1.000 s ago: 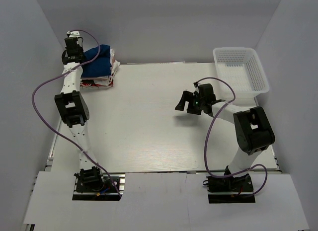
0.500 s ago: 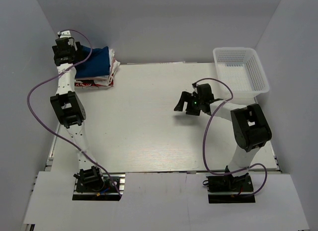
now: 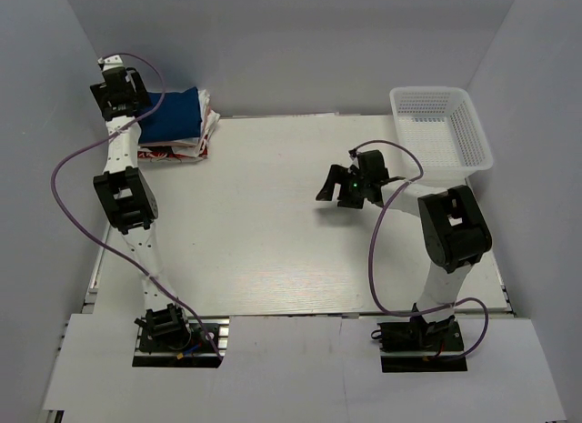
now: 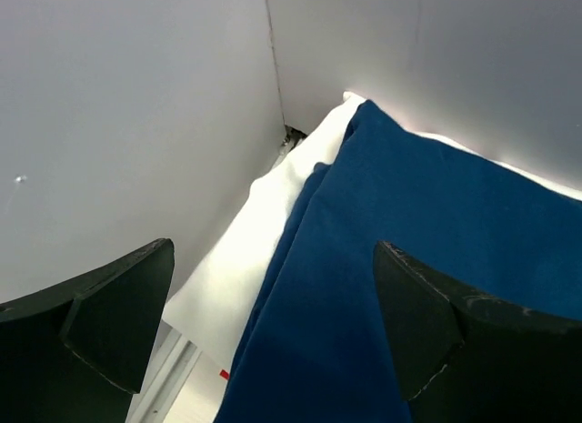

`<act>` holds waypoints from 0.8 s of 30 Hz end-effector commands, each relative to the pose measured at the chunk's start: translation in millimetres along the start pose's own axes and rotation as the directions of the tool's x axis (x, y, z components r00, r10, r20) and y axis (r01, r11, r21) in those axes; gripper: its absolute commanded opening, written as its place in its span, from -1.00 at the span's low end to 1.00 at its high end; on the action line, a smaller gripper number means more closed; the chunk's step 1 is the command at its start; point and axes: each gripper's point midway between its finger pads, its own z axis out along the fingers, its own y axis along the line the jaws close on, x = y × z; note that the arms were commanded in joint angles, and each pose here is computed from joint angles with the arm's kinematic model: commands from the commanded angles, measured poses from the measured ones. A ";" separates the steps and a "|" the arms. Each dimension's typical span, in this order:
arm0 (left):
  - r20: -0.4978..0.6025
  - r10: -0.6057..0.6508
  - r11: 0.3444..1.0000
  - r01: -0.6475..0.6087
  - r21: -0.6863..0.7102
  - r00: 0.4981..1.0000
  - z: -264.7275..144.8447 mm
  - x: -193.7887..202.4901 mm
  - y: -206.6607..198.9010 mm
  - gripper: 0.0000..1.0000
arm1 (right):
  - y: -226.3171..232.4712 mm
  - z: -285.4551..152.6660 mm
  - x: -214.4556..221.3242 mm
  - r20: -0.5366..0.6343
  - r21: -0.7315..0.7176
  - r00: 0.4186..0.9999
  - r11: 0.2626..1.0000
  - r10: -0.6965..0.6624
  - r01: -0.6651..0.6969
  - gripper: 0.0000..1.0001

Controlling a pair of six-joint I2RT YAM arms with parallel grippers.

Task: Fold and stack the t-shirts
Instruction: Put the neatly folded tshirt into the corner of the board with the left arm

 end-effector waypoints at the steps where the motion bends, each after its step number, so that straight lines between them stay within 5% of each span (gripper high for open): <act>1: 0.071 -0.062 0.998 0.061 0.011 0.996 -15.0 -37.4 0.6 1.00 | 10.2 -5.2 -15.0 0.036 -0.013 0.999 0.999 -0.039 0.039 0.81; 8: 0.014 -0.079 0.988 0.076 0.135 0.997 -64.1 -47.4 -26.2 1.00 | 21.0 -47.8 -45.8 0.201 0.053 0.969 0.989 -0.143 0.135 0.81; 10: 0.062 -0.151 0.968 0.135 0.211 0.987 -102.4 -80.7 -29.7 1.00 | 19.3 -54.7 -45.9 0.223 0.068 0.962 0.987 -0.156 0.145 0.81; 15: 0.077 -0.163 0.938 0.131 0.321 0.984 -178.0 -73.2 -37.7 1.00 | 25.4 -82.8 -32.9 0.272 0.039 0.949 0.987 -0.158 0.154 0.81; 18: -0.008 -0.198 0.920 0.189 0.345 0.980 -228.1 -48.1 -38.3 1.00 | 17.3 -90.7 -5.0 0.270 0.022 0.955 0.993 -0.119 0.117 0.81; 19: -0.036 -0.180 0.947 0.183 0.263 0.983 -229.4 -12.6 -35.7 1.00 | 24.0 -96.8 -3.7 0.304 -0.023 0.948 0.994 -0.097 0.109 0.81; 20: 0.064 -0.255 0.925 0.224 0.307 0.965 -263.2 -42.1 -41.5 1.00 | 29.7 -105.4 -4.9 0.331 -0.045 0.939 0.993 -0.092 0.113 0.81; 24: -0.073 -0.400 0.748 0.371 0.551 0.914 -313.4 -34.1 -82.5 1.00 | 41.0 -126.4 -3.9 0.411 -0.105 0.910 0.989 -0.055 0.107 0.81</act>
